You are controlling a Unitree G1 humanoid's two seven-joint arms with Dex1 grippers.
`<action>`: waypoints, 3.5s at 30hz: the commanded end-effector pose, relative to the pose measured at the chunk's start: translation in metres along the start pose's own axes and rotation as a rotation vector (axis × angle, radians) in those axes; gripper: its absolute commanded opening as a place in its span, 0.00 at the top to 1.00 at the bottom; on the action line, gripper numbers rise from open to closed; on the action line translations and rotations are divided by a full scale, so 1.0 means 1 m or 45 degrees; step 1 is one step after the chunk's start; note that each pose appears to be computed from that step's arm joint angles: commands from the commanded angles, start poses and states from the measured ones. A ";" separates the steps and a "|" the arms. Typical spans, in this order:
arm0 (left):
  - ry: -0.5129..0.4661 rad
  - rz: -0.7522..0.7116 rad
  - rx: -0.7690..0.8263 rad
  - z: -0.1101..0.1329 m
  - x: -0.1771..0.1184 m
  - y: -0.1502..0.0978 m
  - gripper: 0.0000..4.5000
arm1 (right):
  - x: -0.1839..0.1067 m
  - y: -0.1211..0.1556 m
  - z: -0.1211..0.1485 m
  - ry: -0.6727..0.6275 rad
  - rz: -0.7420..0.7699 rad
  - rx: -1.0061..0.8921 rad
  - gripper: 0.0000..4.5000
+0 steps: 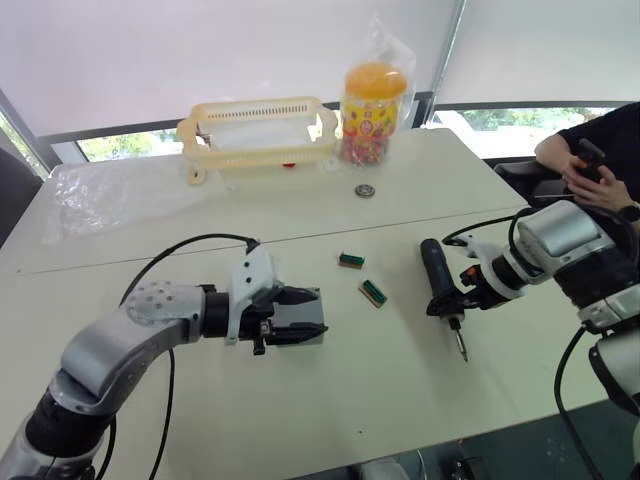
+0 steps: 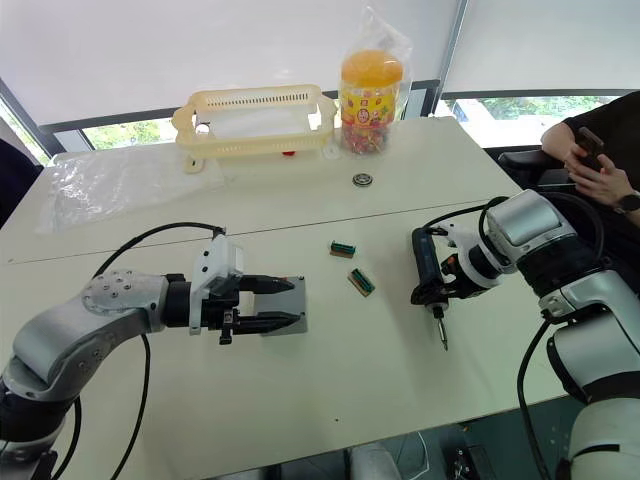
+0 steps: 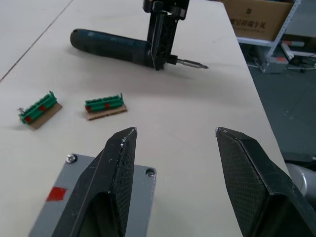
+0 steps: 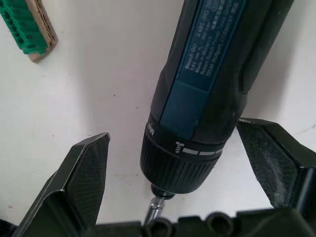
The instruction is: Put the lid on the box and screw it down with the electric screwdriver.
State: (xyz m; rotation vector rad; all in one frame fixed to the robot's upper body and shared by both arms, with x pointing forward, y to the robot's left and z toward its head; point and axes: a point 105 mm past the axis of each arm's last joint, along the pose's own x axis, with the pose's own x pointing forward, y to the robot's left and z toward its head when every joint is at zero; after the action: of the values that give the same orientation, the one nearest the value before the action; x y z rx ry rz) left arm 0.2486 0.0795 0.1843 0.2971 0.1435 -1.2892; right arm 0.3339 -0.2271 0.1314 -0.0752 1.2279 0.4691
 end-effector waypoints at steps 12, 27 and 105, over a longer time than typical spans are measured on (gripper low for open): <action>0.023 0.176 0.067 0.004 -0.023 0.020 0.43 | 0.038 -0.034 -0.027 -0.003 -0.130 0.053 0.61; 0.079 0.265 0.082 -0.027 -0.024 0.053 0.43 | -0.090 0.040 0.104 -1.499 -0.346 -0.502 0.61; 0.133 0.220 0.014 -0.064 0.008 0.042 0.43 | -0.005 0.202 0.077 -1.823 0.485 -0.486 0.61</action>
State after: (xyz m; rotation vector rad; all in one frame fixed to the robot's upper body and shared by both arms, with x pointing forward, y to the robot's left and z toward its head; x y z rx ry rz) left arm 0.2937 0.0964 0.1335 0.3664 0.1613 -1.1275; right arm 0.3317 -0.0287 0.1904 0.1583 -0.2161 0.8241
